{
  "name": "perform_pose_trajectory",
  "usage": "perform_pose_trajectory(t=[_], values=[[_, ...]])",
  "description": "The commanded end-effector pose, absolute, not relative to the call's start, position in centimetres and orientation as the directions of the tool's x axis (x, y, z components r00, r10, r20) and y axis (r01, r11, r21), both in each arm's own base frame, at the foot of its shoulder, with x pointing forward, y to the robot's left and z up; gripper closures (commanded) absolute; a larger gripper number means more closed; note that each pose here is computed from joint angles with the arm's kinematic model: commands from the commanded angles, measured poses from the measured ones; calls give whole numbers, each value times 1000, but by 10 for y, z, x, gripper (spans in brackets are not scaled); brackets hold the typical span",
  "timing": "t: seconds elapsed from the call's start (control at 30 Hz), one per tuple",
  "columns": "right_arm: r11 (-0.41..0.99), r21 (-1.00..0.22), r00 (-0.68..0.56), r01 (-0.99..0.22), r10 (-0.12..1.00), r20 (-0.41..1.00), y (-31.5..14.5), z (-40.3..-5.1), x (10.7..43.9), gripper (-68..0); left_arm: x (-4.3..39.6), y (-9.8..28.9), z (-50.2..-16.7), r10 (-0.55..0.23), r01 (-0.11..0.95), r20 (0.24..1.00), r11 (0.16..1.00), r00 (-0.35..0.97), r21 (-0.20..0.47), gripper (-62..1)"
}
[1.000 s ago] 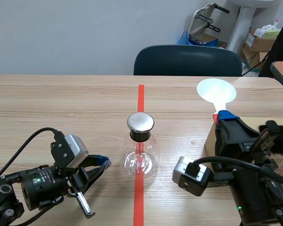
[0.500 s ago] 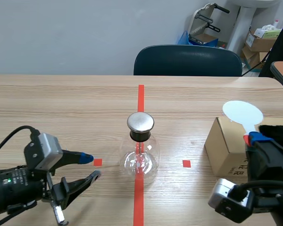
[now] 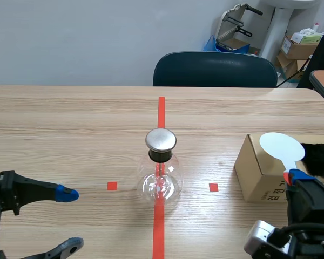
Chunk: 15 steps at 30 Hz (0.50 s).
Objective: Do the electroscope experiment
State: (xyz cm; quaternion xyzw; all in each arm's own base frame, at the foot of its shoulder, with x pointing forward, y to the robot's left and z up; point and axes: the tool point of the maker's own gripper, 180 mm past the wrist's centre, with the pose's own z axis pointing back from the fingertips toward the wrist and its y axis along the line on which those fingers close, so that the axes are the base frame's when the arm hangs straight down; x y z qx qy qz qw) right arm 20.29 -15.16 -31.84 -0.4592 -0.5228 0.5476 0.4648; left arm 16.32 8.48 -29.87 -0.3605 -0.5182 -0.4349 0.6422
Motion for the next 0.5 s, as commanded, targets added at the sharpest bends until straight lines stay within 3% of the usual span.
perform_pose_trajectory(t=[0.0,0.47], values=[[-42,-998,-142,39,989,-47,-154,-307,206,-7,164,86,-284,-150,933,986,359,76,-17,-433],[-42,-999,-100,-5,994,-42,-163,-322,201,-6,155,92,-250,-115,950,991,311,70,-31,-433]])
